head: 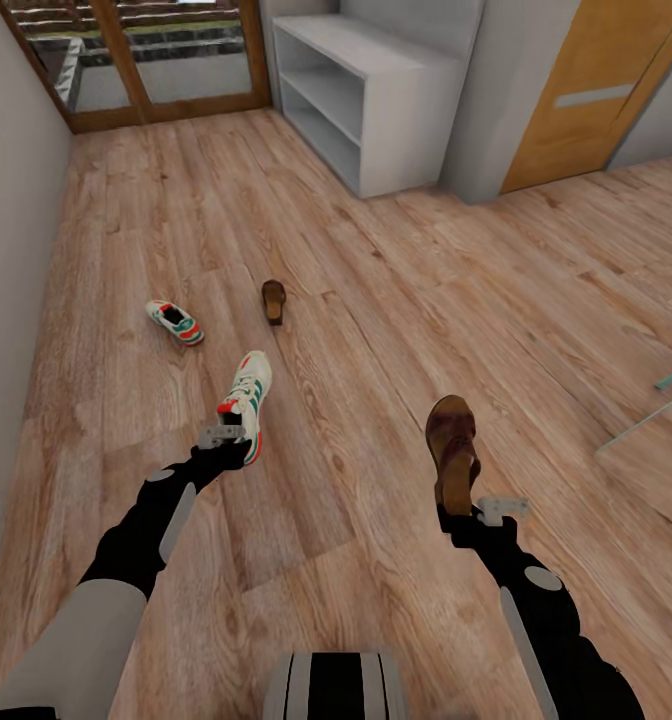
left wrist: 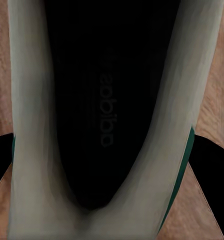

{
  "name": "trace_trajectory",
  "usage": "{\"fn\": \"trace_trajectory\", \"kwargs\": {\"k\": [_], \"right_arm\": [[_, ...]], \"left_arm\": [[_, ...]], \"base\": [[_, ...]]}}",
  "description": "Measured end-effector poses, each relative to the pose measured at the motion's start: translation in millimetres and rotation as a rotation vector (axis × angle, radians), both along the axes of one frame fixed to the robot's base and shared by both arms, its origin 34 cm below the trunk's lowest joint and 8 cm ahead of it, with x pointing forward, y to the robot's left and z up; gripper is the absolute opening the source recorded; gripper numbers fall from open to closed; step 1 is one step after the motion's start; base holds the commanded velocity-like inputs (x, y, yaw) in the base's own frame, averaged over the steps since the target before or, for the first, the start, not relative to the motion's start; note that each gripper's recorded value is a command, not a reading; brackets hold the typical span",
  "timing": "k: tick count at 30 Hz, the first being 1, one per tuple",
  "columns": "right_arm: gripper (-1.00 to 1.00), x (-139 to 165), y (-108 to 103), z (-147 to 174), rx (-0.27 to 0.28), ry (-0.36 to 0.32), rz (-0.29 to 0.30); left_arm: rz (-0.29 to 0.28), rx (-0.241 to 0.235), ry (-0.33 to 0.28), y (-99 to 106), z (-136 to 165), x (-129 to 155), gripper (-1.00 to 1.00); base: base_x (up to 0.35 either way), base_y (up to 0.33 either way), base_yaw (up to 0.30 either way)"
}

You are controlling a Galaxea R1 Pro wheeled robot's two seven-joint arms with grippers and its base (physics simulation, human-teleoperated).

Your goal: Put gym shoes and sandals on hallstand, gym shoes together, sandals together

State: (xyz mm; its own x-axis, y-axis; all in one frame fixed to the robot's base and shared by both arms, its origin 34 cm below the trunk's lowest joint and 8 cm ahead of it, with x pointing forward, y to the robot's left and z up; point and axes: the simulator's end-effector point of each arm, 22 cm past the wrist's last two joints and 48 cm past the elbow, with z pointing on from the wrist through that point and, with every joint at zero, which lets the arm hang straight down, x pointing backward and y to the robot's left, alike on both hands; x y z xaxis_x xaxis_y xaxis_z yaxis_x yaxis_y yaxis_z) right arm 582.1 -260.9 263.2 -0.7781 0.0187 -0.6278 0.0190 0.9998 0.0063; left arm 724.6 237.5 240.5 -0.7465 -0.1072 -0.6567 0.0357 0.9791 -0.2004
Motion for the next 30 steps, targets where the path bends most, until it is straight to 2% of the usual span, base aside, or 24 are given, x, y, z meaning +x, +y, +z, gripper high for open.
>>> {"fn": "trace_trajectory", "kwargs": {"k": [30], "right_arm": [[-1.00, 33.5, 0.3, 91.9, 0.002, -0.172, -0.001]], "left_arm": [[0.000, 0.000, -0.172, 0.1, 116.5, 35.2, -1.00]], "base": [[0.000, 0.000, 0.000]]}}
